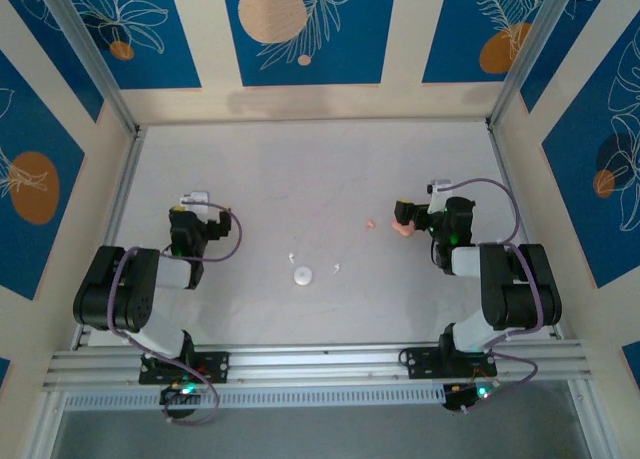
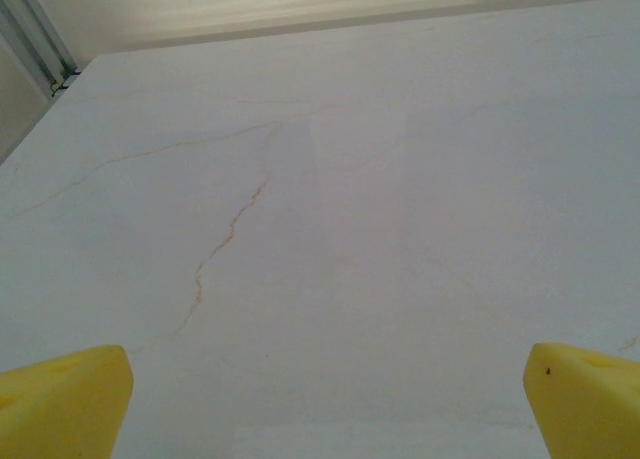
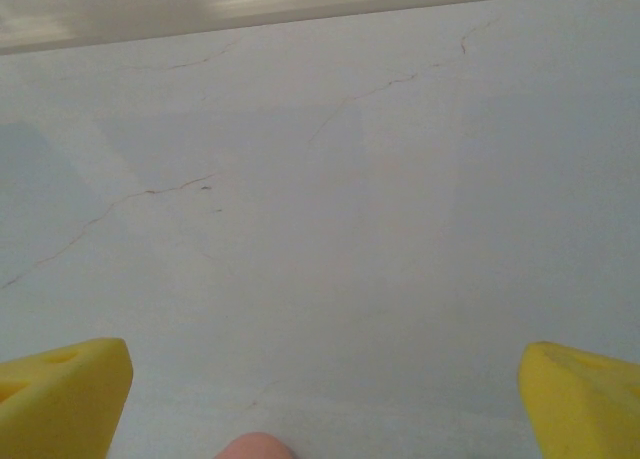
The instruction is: Insert the wireless bluetooth earbuds into the charging case
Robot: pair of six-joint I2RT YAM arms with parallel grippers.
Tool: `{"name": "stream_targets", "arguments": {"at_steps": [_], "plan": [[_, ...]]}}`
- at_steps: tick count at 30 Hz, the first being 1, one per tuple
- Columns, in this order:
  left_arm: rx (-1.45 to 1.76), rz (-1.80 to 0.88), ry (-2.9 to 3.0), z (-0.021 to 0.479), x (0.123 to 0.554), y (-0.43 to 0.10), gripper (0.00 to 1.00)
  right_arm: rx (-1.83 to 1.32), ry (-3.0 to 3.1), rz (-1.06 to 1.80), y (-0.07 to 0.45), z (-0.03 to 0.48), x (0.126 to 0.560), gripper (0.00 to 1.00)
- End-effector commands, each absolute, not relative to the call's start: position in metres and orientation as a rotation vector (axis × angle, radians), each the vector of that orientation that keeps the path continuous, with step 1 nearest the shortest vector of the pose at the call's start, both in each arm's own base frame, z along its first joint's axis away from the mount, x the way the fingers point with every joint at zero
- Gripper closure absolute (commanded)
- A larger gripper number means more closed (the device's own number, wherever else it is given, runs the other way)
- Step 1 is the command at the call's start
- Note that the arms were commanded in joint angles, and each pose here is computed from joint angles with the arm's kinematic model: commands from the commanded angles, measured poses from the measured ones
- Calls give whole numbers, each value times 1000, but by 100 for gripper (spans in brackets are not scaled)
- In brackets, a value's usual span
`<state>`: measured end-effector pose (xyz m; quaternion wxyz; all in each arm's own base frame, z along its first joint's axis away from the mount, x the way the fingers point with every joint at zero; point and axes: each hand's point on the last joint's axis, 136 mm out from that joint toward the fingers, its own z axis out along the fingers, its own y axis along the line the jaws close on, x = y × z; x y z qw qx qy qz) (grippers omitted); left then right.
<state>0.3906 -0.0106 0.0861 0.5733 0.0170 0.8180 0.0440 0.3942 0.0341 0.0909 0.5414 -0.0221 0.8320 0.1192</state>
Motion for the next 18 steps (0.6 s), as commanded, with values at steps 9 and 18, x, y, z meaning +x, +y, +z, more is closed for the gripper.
{"name": "stream_targets", "arguments": {"at_steps": [9, 18], "plan": [[39, 98, 1898, 93, 395, -10, 0, -71, 1955, 259, 33, 95, 395, 1], [43, 94, 1893, 94, 394, -11, 0, -30, 2063, 285, 37, 118, 393, 1]]}}
